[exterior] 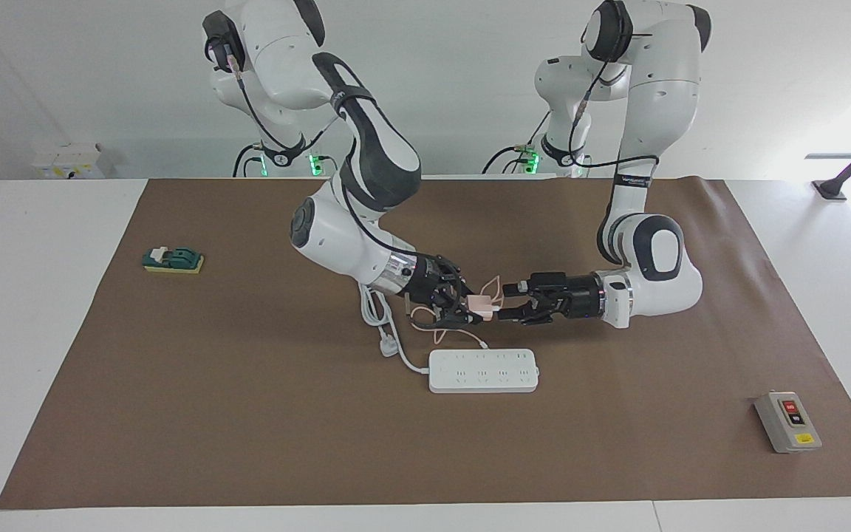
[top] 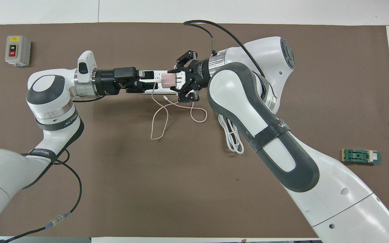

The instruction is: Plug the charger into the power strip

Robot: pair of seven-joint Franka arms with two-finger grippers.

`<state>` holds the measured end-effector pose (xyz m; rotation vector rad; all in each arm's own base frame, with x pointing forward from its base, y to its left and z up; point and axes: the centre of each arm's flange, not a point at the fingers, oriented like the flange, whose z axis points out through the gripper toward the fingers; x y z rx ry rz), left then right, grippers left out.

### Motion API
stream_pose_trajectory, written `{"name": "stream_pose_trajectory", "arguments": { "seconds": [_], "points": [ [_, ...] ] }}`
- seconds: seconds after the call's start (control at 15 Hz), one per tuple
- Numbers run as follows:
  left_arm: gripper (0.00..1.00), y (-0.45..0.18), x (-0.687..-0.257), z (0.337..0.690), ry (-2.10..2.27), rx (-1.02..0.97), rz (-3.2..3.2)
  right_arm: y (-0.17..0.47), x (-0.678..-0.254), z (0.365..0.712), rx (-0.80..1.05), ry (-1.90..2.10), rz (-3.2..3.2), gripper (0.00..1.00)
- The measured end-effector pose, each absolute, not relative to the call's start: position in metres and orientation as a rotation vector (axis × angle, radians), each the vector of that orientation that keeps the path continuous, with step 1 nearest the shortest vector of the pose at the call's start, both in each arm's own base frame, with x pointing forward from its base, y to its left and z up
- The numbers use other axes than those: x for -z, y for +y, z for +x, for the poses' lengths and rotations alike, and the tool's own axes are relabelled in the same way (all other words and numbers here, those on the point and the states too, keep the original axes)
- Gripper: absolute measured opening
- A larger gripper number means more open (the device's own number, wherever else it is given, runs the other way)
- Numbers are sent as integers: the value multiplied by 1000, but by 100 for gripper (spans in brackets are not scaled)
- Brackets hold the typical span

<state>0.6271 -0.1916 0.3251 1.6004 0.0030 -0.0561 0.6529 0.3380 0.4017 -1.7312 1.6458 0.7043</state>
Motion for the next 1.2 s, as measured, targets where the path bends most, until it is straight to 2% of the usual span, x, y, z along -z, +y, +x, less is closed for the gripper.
{"name": "stream_pose_trajectory", "arguments": {
  "seconds": [0.53, 1.2],
  "points": [
    [100, -202, -291, 631, -7, 88, 1507, 336, -399, 656, -725, 1640, -1698, 52],
    [100, -214, -299, 635, -22, 82, 1470, 336, -400, 656, -720, 1627, -1706, 52]
  ]
}}
